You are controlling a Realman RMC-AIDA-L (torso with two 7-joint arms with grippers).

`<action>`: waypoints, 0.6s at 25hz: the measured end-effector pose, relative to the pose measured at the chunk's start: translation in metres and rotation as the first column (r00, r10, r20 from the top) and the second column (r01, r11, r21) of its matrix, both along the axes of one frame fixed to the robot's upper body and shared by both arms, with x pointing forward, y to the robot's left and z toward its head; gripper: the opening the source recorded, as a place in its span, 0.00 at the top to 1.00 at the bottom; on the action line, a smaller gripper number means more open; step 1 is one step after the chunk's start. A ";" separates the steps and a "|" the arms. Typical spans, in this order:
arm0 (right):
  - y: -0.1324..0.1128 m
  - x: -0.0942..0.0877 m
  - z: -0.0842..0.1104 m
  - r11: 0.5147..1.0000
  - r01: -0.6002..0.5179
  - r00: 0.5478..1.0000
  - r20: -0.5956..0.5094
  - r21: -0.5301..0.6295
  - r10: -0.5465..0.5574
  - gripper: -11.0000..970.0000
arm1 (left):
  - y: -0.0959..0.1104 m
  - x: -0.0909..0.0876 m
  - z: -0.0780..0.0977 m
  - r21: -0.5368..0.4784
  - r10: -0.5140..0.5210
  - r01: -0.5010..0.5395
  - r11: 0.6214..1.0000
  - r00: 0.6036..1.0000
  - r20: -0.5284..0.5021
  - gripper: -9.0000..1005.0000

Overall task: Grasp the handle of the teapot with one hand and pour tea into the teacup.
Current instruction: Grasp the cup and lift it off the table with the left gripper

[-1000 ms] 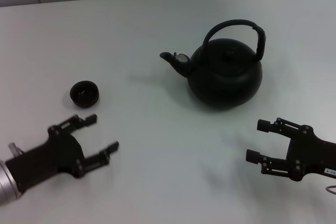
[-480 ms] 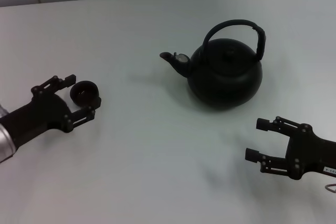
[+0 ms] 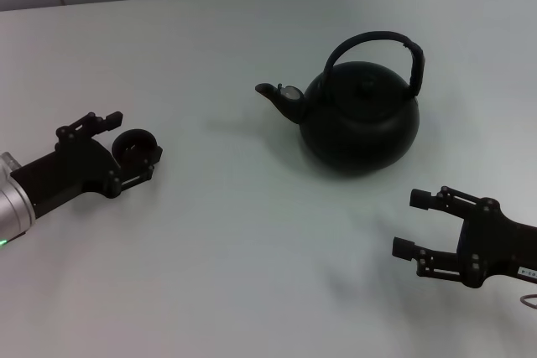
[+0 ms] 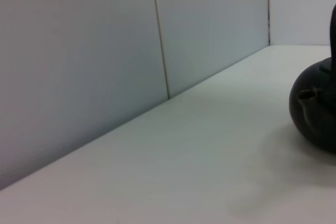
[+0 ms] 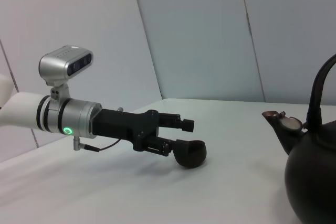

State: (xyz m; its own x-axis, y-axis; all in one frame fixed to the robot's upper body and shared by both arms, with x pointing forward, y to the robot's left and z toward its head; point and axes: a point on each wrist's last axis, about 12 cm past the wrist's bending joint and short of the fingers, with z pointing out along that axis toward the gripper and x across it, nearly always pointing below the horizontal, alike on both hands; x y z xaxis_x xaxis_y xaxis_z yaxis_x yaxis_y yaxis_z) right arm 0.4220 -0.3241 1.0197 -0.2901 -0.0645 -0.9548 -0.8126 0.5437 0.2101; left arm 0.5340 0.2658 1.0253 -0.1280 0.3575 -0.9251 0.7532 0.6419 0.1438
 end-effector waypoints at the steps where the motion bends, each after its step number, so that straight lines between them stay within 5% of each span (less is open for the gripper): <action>1: 0.000 0.000 0.000 1.000 0.000 1.000 0.000 0.000 0.000 0.14 | 0.000 0.000 0.000 0.000 0.003 -0.003 1.000 1.000 -0.008 0.21; 15: 0.000 0.000 0.000 1.000 -0.002 1.000 0.001 0.002 0.002 0.14 | -0.001 0.007 -0.003 0.023 0.023 -0.021 1.000 0.997 -0.069 0.22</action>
